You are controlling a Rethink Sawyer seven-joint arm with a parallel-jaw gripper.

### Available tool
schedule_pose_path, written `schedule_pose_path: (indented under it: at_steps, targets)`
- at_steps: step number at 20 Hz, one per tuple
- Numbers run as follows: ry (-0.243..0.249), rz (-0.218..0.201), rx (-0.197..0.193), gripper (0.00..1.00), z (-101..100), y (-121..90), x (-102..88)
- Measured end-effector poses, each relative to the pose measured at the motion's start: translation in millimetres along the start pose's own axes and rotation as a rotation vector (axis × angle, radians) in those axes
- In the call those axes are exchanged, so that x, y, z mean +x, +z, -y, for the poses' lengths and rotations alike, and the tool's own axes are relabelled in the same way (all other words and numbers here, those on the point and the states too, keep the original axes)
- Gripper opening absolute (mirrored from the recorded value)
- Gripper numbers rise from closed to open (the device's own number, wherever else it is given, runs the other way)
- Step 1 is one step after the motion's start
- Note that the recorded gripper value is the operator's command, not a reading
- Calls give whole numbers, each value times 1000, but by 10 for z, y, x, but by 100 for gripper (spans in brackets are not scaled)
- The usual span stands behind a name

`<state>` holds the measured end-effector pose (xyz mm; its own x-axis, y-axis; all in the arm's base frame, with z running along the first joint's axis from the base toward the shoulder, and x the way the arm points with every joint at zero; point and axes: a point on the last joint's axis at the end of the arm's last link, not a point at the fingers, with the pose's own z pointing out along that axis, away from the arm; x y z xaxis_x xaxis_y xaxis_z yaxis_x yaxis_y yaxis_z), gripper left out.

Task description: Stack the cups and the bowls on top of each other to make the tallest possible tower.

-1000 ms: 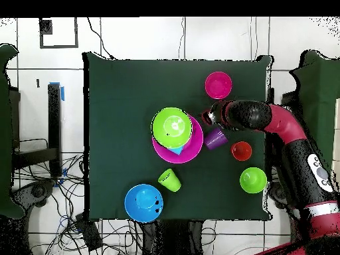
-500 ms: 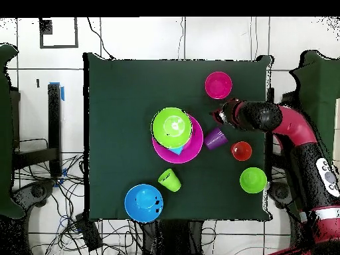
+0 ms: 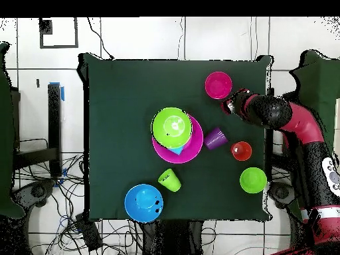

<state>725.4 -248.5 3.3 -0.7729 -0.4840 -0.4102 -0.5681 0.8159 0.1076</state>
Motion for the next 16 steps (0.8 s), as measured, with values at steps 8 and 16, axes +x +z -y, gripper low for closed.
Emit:
schedule_pose_path:
  at_steps: [8,16]
  targets:
    - [16,108,110,100,196,108,-103]
    - [49,148,89,100,165,292,-53]
